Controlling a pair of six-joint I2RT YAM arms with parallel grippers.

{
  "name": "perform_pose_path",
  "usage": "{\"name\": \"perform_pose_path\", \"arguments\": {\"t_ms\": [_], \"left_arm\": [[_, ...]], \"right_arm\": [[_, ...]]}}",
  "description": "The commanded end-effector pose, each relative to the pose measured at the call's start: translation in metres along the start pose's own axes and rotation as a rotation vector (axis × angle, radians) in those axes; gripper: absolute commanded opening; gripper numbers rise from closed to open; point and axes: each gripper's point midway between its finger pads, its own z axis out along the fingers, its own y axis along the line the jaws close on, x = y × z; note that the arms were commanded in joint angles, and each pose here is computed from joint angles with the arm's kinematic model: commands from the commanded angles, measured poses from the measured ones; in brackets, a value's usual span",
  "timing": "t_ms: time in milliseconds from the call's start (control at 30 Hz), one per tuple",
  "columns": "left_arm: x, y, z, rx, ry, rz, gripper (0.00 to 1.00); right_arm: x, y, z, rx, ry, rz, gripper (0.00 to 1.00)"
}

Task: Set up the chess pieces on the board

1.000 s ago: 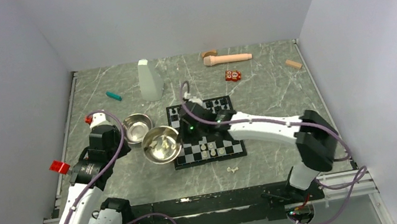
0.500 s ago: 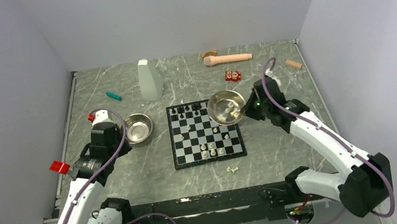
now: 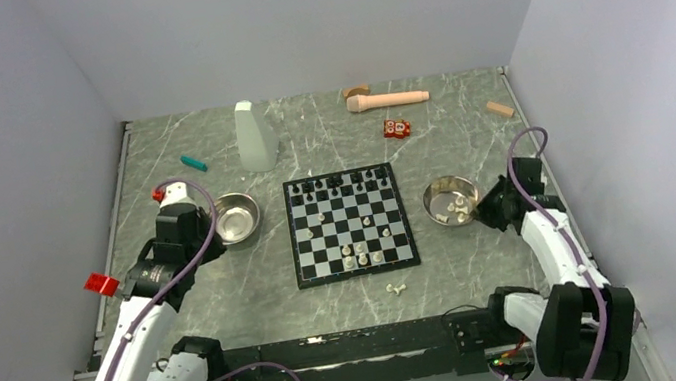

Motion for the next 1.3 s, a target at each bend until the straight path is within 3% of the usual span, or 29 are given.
{"name": "perform_pose_path", "arguments": {"t_ms": [0,300,500,667,900,1067,1267], "left_arm": [[-0.020,-0.010,-0.004,0.039,-0.058,0.002,0.28],[-0.018,-0.009,-0.001,0.032,-0.045,0.005,0.28],[-0.016,-0.011,0.004,0.037,-0.034,-0.003,0.28],[-0.017,-0.013,0.007,0.035,-0.028,-0.009,0.29],[-0.020,-0.021,0.026,0.030,0.013,-0.009,0.24],[-0.023,-0.027,0.052,-0.004,0.047,-0.023,0.20],[-0.044,-0.025,0.079,-0.109,0.057,0.002,0.00]], "right_arm": [[-0.002,0.003,0.011,-0.079,0.006,0.023,0.00],[-0.011,0.003,0.027,-0.062,-0.001,0.032,0.00],[-0.009,-0.005,0.024,-0.038,-0.014,0.017,0.43],[-0.021,-0.006,0.006,-0.015,-0.075,-0.010,0.54],[-0.059,-0.001,-0.043,0.045,-0.232,-0.077,0.54],[-0.073,0.019,-0.061,-0.008,-0.259,-0.136,0.46],[-0.060,0.038,-0.043,0.053,-0.190,-0.277,0.34]]}}
